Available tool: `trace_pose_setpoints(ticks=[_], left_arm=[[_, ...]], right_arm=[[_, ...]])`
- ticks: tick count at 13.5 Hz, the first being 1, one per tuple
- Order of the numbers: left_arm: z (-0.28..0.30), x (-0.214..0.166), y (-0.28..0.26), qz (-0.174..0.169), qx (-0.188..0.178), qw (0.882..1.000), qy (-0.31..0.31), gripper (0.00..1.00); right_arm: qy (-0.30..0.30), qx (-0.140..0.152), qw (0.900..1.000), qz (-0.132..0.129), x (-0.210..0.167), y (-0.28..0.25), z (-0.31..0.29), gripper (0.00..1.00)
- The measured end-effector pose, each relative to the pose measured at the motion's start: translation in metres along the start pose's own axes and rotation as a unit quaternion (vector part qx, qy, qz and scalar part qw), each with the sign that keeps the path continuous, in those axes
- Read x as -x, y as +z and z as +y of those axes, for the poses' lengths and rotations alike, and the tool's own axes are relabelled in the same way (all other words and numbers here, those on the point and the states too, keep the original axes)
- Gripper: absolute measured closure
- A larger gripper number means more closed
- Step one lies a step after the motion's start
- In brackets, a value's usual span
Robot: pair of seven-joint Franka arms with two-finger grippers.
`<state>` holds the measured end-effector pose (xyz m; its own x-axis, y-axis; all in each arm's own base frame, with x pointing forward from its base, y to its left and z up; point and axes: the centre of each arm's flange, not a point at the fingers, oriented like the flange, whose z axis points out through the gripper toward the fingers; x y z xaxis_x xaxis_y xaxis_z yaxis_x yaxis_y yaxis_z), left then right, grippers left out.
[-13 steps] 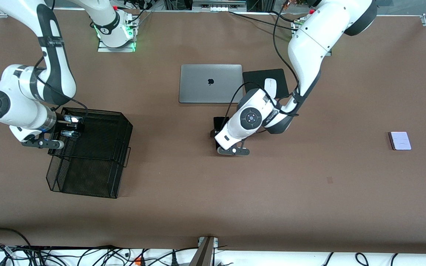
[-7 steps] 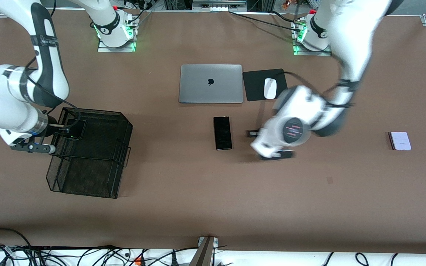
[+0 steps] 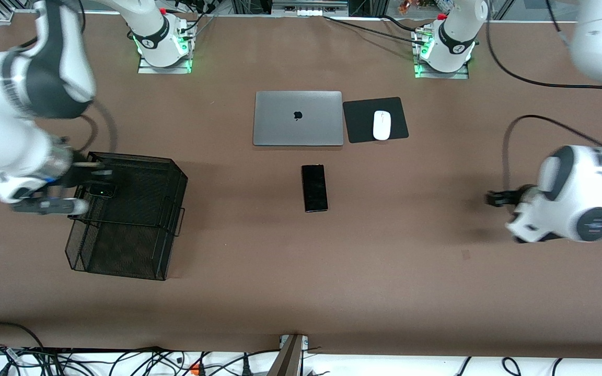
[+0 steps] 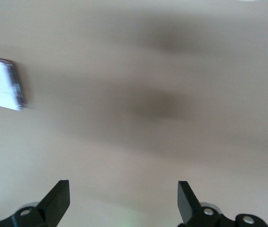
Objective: Place phones with both arms
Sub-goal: 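Release the flip phone in the basket while the left gripper releases the tall phone, then grasp the tall phone with the right gripper while the left grasps the white phone, then lift the tall phone with the right gripper while the left lifts the white phone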
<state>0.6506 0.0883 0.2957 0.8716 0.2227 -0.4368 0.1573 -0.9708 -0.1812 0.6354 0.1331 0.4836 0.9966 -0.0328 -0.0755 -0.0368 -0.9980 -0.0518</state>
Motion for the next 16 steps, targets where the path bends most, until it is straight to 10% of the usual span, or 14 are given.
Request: trace_pose_setpoints(ticks=[9, 16], left_arm=[[-0.226, -0.029, 0.092, 0.172, 0.061, 0.977, 0.109, 0.00], [-0.228, -0.036, 0.152, 0.215, 0.072, 0.967, 0.119, 0.00]], right_arm=[[-0.028, 0.031, 0.997, 0.064, 0.135, 0.127, -0.380, 0.00], [-0.069, 0.047, 0.990, 0.111, 0.137, 0.281, -0.427, 0.00]])
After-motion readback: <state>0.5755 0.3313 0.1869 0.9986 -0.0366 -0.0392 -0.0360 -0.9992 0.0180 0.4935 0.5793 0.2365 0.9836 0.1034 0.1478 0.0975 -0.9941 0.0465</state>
